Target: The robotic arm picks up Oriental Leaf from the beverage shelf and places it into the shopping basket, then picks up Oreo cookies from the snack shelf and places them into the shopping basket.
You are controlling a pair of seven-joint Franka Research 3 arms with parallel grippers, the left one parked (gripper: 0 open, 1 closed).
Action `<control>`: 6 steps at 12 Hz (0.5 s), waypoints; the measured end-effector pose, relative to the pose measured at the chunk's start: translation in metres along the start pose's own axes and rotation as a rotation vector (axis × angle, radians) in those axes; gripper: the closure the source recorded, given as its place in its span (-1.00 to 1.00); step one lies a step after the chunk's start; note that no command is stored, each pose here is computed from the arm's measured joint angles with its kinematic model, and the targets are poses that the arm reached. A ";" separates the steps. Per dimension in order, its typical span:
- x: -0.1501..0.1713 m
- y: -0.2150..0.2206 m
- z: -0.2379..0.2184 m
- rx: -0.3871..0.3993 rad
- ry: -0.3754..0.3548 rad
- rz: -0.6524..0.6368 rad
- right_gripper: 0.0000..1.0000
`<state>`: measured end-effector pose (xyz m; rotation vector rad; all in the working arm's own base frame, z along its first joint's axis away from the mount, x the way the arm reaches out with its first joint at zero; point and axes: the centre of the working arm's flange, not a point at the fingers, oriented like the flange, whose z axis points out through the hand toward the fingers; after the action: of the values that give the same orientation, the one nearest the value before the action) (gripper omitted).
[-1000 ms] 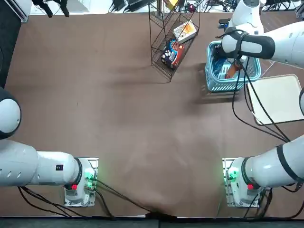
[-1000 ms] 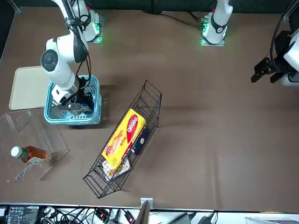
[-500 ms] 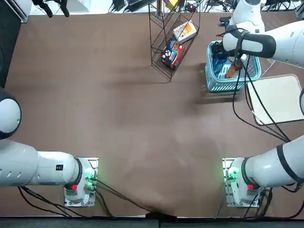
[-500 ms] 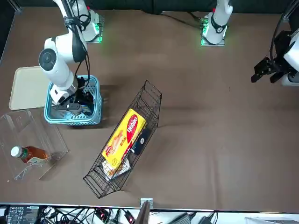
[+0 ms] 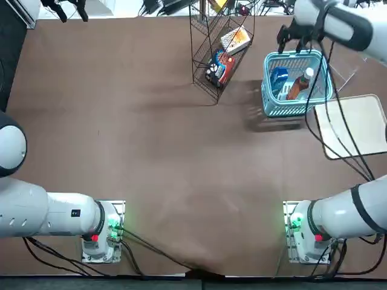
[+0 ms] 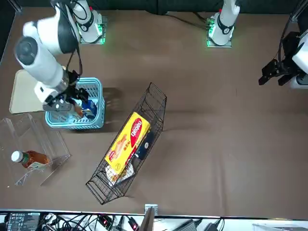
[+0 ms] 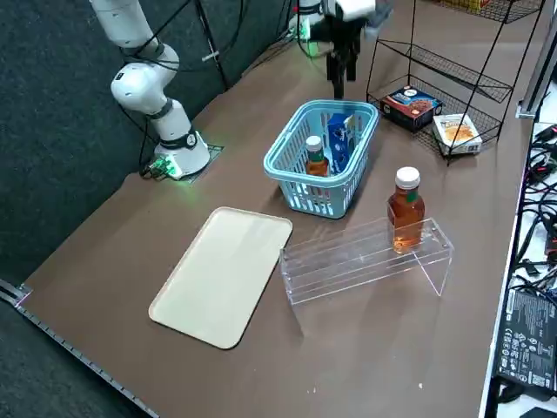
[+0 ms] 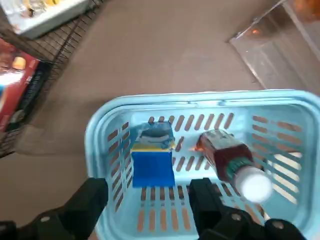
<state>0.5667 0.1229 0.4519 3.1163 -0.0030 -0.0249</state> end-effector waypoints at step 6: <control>-0.005 0.010 -0.115 -0.010 -0.038 0.015 -1.00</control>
<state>0.5633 0.1159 0.5668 3.1045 -0.0272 -0.0840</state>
